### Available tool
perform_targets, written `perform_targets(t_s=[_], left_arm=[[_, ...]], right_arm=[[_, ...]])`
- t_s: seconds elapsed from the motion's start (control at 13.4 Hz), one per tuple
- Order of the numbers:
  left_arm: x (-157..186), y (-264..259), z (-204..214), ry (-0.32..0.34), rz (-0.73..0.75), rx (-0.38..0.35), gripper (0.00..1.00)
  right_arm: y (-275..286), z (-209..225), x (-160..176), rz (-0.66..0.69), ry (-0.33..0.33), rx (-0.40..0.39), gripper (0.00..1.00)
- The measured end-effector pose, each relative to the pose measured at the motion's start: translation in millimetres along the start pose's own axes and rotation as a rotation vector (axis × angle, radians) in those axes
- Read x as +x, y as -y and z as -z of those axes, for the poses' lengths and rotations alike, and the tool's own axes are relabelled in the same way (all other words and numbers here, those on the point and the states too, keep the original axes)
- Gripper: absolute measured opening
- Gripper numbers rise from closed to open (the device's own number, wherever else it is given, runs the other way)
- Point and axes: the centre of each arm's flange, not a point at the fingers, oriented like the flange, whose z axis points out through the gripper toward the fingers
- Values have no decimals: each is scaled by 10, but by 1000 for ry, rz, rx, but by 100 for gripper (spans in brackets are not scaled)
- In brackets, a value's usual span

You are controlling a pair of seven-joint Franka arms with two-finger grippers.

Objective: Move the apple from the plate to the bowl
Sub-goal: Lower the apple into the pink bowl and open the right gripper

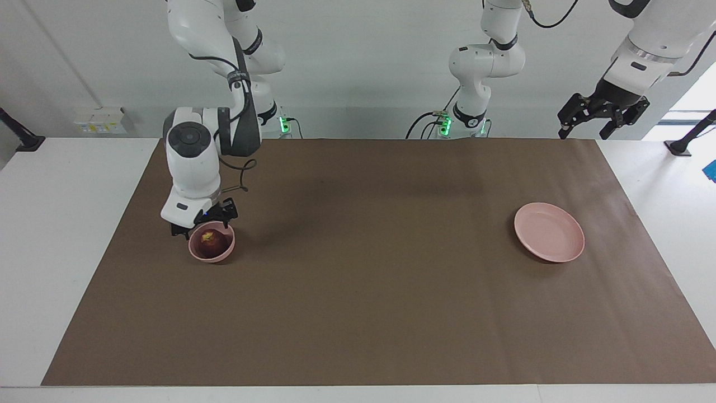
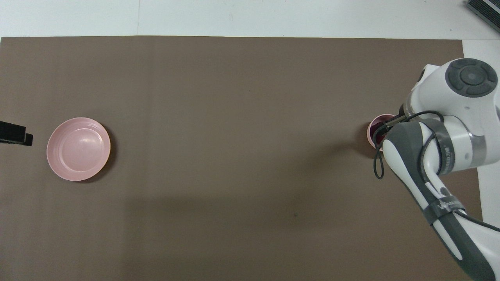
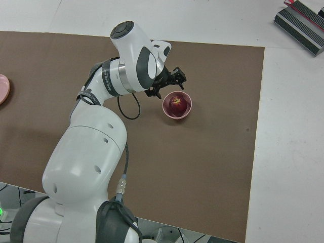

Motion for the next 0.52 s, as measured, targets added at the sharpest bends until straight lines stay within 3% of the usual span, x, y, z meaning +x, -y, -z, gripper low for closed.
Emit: perform_targets(t_s=[0.15,0.52], left_arm=[[-1,10,0,0,2,0,100],[-6,12,-4,5,0,0,100]], right_arm=[[20,318,-101,-101,-11,28,100],[250,940,-398,-195,-7,109,100]])
